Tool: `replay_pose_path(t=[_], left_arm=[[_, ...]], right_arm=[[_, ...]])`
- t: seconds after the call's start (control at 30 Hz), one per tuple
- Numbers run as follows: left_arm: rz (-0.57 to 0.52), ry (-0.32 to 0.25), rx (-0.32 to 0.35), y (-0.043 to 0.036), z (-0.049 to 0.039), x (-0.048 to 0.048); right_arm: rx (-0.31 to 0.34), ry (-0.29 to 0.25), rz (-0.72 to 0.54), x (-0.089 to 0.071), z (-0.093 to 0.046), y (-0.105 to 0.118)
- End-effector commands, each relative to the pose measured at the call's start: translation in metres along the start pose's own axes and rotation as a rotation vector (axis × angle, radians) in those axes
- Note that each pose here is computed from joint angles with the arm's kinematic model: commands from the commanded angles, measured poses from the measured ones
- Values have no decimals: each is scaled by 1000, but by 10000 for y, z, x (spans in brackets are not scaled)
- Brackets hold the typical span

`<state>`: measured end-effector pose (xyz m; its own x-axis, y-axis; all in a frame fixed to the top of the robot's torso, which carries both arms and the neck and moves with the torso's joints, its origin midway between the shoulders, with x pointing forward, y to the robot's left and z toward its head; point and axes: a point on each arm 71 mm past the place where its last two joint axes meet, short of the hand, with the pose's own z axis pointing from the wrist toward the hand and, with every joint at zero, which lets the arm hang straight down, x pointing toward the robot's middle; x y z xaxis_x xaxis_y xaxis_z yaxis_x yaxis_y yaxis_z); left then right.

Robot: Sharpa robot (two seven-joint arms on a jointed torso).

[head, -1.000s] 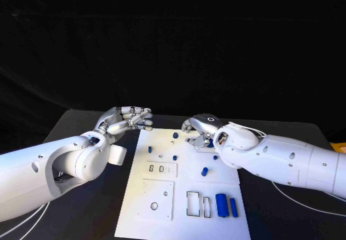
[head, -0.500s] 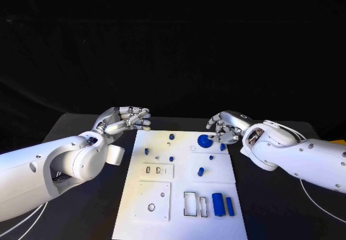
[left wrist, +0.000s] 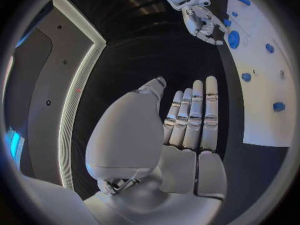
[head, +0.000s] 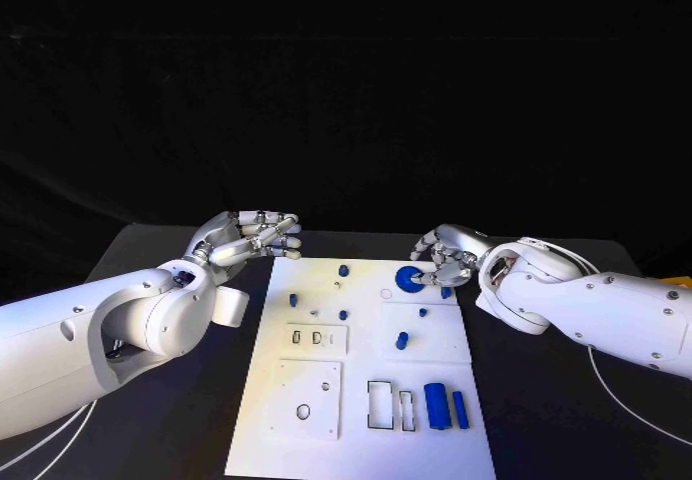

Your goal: Assemble the parts on the task board

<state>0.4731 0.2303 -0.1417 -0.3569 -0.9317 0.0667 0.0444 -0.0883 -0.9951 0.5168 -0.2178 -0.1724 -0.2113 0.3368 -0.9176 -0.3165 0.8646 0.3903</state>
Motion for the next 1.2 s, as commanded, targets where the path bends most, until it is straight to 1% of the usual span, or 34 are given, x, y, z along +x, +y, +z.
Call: replay_pose_path(t=[0.03,0.2,0.57,1.2], left_arm=[[-13,20,5,-12,7,24],[-13,20,5,-12,8,24],[-13,20,4,-11,6,19],[-14,24,2,-10,7,22]], right_arm=[[26,59,-6,66,26,-32],[32,66,-11,101,55,-40],[38,64,-25,127,86,-47],[55,78,-53,199,151,-65]])
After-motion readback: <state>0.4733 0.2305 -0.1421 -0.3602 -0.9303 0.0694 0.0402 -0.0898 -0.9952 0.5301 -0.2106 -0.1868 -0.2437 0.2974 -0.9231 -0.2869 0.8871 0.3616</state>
